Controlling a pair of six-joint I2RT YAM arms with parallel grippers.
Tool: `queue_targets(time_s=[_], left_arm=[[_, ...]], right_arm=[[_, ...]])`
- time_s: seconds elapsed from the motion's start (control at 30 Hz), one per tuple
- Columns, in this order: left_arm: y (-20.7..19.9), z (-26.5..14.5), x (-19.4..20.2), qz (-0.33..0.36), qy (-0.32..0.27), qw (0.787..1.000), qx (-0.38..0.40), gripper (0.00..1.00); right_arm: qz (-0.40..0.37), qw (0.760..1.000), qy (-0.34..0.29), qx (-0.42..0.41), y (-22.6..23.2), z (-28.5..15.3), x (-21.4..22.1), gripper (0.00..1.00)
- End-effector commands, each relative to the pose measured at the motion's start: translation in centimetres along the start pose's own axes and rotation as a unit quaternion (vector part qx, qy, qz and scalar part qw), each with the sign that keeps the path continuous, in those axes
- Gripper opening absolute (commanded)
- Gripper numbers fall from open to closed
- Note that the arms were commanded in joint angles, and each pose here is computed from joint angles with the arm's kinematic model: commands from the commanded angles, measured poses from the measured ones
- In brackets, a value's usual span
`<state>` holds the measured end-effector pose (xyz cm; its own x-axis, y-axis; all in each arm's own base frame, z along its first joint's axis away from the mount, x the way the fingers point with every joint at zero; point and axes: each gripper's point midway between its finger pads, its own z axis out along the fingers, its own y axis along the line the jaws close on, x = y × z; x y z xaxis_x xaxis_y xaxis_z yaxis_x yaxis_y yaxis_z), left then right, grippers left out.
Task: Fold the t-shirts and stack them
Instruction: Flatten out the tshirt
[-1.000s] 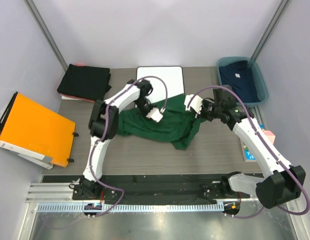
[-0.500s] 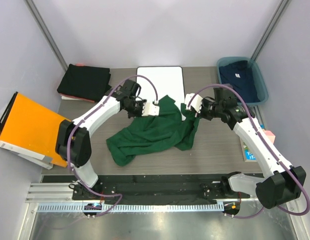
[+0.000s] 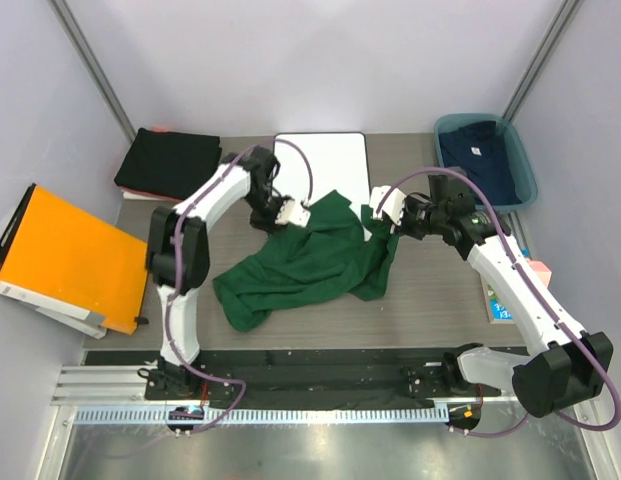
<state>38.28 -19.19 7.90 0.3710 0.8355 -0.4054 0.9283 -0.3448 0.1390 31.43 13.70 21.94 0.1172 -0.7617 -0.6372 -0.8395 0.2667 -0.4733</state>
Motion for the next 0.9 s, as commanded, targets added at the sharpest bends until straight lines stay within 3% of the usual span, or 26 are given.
queue_targets(time_s=[0.0,0.03,0.17,0.3,0.5,0.87], left_arm=[[-0.8,-3.0,-2.0,0.062,-0.050,0.989,0.121,0.43],[-0.6,-2.7,-2.0,0.044,-0.051,0.990,0.126,0.44],[-1.6,-2.0,-1.4,0.115,-0.044,0.981,0.151,0.46],[-3.1,-1.7,-2.3,0.120,-0.037,0.977,0.171,0.47],[-5.9,-2.5,-3.4,0.107,-0.054,0.975,0.188,0.54],[-7.4,-0.2,-1.4,0.072,-0.028,0.972,0.221,0.53]], right_arm=[[-0.008,0.999,-0.020,0.025,-1.0,-0.6,-1.0,0.01],[-0.006,0.999,-0.020,0.026,-1.0,-0.6,-1.0,0.01],[0.001,0.999,-0.017,0.031,-1.1,-0.8,-1.0,0.01],[0.005,0.999,-0.009,0.036,-1.2,-0.8,-0.6,0.01],[0.006,0.999,-0.007,0.037,-1.3,-0.8,-0.6,0.01],[0.013,0.999,-0.013,0.033,-1.8,-0.3,-1.0,0.01]])
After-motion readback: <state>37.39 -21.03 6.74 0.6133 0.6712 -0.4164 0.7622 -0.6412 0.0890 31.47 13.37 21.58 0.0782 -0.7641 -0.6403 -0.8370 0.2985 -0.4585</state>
